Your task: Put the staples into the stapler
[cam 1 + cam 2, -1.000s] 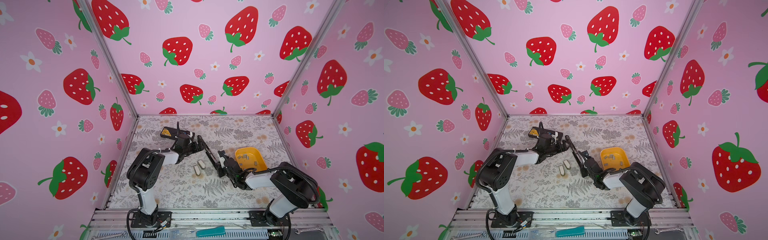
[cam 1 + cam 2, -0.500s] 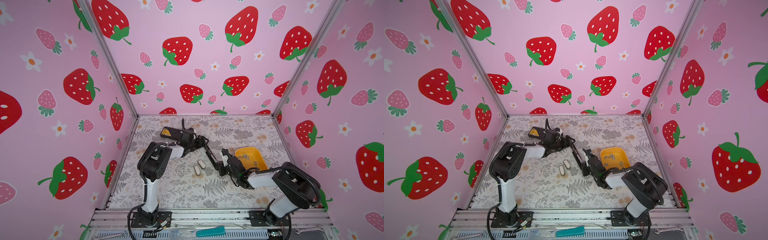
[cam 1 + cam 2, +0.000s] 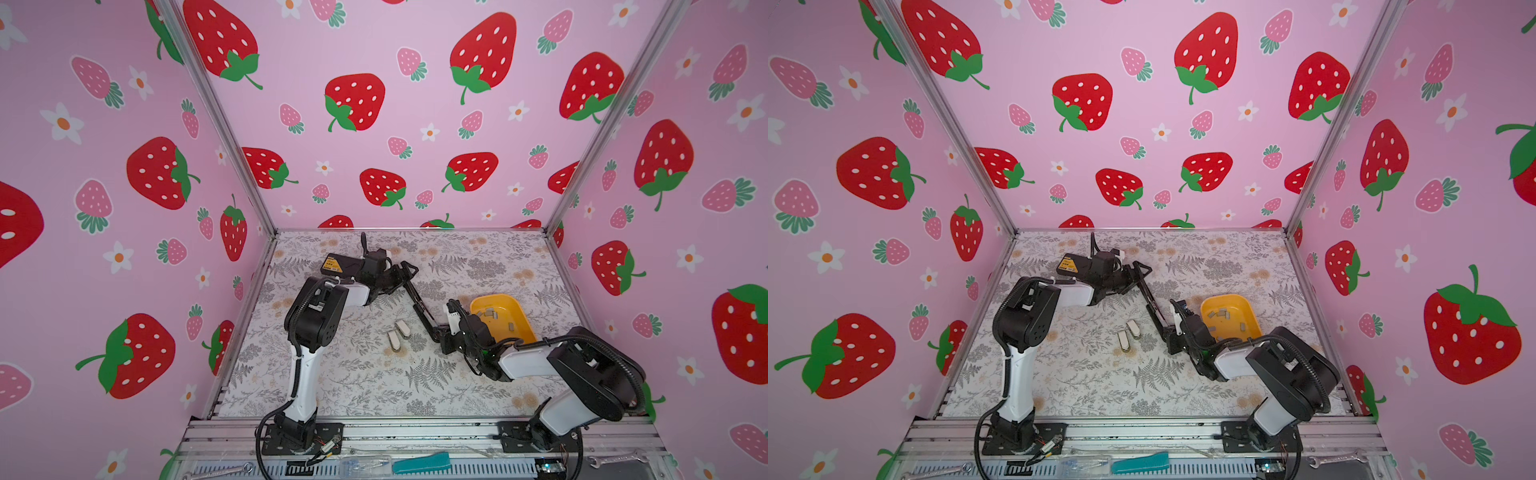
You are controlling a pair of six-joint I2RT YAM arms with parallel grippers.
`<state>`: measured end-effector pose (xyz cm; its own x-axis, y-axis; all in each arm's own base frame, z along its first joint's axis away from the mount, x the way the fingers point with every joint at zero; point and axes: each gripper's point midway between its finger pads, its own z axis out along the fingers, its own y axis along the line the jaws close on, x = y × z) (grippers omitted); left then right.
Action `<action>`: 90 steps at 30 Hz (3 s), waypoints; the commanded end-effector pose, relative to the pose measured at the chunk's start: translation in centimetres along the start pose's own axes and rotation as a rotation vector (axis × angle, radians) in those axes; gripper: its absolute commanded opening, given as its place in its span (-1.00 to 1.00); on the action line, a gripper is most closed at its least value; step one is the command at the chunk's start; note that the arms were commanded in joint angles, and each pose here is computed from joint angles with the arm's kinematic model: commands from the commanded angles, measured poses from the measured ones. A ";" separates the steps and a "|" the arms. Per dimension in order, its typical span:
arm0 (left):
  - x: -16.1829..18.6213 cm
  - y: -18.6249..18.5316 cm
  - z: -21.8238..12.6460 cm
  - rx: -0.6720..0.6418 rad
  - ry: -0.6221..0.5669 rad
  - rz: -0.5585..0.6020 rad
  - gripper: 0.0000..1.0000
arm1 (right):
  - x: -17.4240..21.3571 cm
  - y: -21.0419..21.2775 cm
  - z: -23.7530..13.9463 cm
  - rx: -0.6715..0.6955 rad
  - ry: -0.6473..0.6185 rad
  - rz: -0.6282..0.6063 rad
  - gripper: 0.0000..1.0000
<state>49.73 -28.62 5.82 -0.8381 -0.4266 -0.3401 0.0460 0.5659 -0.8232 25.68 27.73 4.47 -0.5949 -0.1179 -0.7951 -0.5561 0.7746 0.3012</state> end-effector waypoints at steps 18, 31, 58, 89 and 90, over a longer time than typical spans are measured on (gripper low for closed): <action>1.0 -4.5 -1.3 0.156 0.040 0.145 0.13 | 0.4 1.1 0.6 -0.010 -0.044 -0.184 -1.00; 3.4 -7.8 -3.6 0.219 -0.048 0.409 -0.20 | 1.4 1.4 0.3 -0.035 -0.069 -0.278 -1.00; 14.1 -9.8 -6.8 0.366 -0.099 0.921 -0.21 | 1.3 2.3 -0.8 -0.104 -0.138 -0.279 -1.00; 21.4 -7.4 -8.1 0.450 -0.052 1.148 0.59 | 1.1 2.1 -1.1 -0.097 -0.154 -0.264 -1.00; 21.5 -7.3 -8.1 0.453 -0.054 1.151 0.63 | 1.1 2.1 -1.1 -0.097 -0.154 -0.263 -1.00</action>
<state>29.87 -35.57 10.18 -0.0974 0.1012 -0.9901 0.8975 0.4389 -0.0434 22.93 28.33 4.02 -0.3408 -0.2443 -0.9079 -0.7442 0.6601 0.1018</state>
